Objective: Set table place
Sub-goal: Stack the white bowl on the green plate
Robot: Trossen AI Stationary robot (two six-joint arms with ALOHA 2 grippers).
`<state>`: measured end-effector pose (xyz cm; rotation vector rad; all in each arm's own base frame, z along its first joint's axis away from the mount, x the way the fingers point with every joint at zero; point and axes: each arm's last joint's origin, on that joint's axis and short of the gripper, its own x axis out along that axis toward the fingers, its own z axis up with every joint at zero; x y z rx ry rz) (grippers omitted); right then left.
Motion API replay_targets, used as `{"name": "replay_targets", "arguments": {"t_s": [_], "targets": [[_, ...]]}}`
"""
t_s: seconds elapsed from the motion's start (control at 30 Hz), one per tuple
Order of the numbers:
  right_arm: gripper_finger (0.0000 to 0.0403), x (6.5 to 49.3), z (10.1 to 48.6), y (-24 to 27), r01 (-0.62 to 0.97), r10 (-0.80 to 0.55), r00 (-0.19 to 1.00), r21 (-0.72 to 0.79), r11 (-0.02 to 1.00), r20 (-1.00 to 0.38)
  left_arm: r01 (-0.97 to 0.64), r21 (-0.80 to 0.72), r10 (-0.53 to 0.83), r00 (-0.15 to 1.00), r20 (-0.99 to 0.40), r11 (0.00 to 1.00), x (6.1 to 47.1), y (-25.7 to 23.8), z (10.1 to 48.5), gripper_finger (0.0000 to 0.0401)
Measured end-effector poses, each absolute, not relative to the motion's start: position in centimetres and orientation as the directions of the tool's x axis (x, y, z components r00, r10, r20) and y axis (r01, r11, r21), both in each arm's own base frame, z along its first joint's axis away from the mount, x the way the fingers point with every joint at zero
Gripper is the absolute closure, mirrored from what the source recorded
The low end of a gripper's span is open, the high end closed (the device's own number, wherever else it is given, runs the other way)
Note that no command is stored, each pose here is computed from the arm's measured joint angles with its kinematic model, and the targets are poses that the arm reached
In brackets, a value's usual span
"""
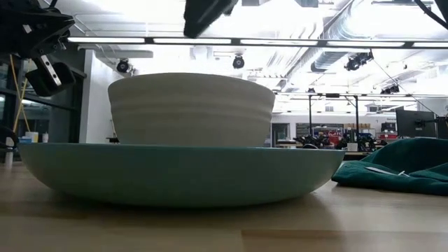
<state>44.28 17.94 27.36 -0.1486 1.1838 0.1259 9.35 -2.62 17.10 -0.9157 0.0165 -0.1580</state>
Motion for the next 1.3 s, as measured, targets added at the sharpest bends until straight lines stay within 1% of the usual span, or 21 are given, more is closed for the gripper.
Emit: {"name": "replay_targets", "arguments": {"t_s": [0.13, 0.27, 0.33, 0.5, 0.63, 0.97, 1.3], "targets": [[0.0279, 43.8, 29.3, 16.3, -0.091, -0.107, 0.429, -0.161, 0.983, -0.897, 0.129, -0.791, -0.143, 0.988, 0.053, 0.598, 9.4, -2.6, 17.1, 0.04], [0.0279, 43.5, 30.8, 13.9, 0.051, -0.21, 0.441, -0.209, 0.977, -0.873, 0.129, -0.791, -0.143, 0.988, 0.053, 0.599, 9.3, -2.6, 17.1, 0.04], [0.0279, 43.6, 31.6, 12.5, 0.129, -0.235, 0.453, -0.197, 0.972, -0.86, 0.128, -0.791, -0.143, 0.988, 0.052, 0.599, 9.4, -2.6, 17.1, 0.04], [0.0279, 44.1, 32.3, 9.4, 0.344, -0.257, 0.456, -0.098, 0.934, -0.852, 0.124, -0.79, -0.136, 0.989, 0.052, 0.6, 9.4, -2.6, 17.1, 0.04], [0.0279, 44.3, 32.5, 7.4, 0.453, -0.276, 0.442, -0.054, 0.89, -0.854, 0.123, -0.79, -0.136, 0.989, 0.051, 0.6, 9.4, -2.6, 17.1, 0.04], [0.0279, 44.7, 32.6, 3.1, 0.545, -0.308, 0.41, -0.041, 0.838, -0.859, 0.103, -0.791, -0.102, 0.993, 0.052, 0.603, 9.4, -2.5, 17.1, 0.04], [0.0279, 44.3, 31.9, -3.5, 0.517, -0.192, 0.334, 0.009, 0.856, -0.923, 0.051, -0.796, -0.003, 0.998, 0.061, 0.603, 9.4, -2.2, 17.2, 0.04]]}}
